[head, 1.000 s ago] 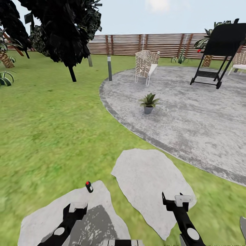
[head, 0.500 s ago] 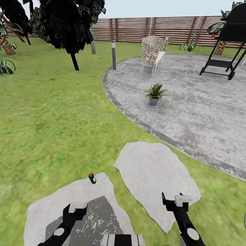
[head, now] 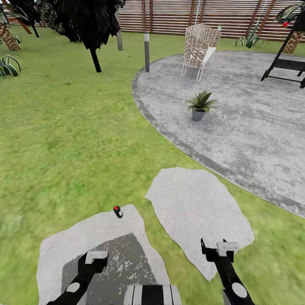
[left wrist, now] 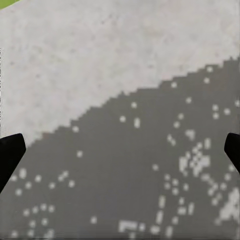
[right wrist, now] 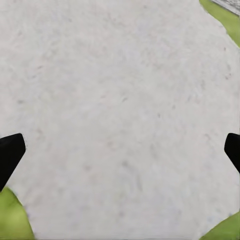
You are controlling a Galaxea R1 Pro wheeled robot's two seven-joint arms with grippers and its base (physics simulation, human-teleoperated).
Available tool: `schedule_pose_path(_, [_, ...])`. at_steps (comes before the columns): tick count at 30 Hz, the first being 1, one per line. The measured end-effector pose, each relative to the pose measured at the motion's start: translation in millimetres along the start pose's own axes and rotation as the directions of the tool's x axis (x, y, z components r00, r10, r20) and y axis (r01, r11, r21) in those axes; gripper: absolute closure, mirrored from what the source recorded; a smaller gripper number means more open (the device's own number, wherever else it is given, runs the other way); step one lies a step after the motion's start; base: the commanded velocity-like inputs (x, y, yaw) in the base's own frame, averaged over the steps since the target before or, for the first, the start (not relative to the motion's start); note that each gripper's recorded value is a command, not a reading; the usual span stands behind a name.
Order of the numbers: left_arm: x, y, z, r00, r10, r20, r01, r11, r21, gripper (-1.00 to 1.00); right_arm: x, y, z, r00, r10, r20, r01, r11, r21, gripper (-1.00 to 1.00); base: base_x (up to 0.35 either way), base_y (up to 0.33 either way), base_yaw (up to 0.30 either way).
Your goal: Pick up the pesticide atomizer in the garden and spray insectifuge to fully cover both potted plants in the garden.
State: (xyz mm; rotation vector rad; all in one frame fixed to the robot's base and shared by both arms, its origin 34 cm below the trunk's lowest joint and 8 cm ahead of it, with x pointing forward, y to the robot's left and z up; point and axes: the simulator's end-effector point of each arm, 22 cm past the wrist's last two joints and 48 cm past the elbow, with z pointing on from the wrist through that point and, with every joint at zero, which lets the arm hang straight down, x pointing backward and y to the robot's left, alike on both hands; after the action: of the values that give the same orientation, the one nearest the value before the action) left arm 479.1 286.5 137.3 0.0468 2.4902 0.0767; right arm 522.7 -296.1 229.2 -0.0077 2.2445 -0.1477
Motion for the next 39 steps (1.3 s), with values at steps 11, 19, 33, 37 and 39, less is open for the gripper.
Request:
schedule_pose_path(11, [2.2,-1.6,0.3,1.000,0.005,-0.004,-0.005,1.000,0.003,-1.00,2.1,0.0,0.1,1.000,-0.001,-0.004,0.001,1.000,0.000,-1.00,0.148,0.000,0.022])
schedule_pose_path(19, [2.0,-2.2,0.3,1.000,0.006,-0.003,-0.006,1.000,0.004,-1.00,2.0,-0.1,0.1,1.000,-0.001,-0.004,0.001,1.000,0.000,-1.00,0.291,0.000,-0.222])
schedule_pose_path(33, [1.4,-2.1,0.4,1.000,0.007,-0.001,-0.007,1.000,0.005,-1.00,1.5,0.0,0.2,1.000,-0.001,-0.003,0.001,1.000,0.000,-1.00,0.117,0.000,-0.121])
schedule_pose_path(37, [1.5,-2.1,0.3,1.000,0.007,-0.001,-0.007,1.000,0.005,-1.00,1.8,0.0,0.3,1.000,-0.001,-0.003,0.001,1.000,0.000,-1.00,0.080,0.000,-0.002])
schedule_pose_path(39, [1.2,-2.1,0.4,1.000,0.007,0.000,-0.007,1.000,0.005,-1.00,1.8,0.1,0.4,1.000,-0.001,-0.003,0.001,1.000,0.000,-1.00,0.024,0.000,-0.001])
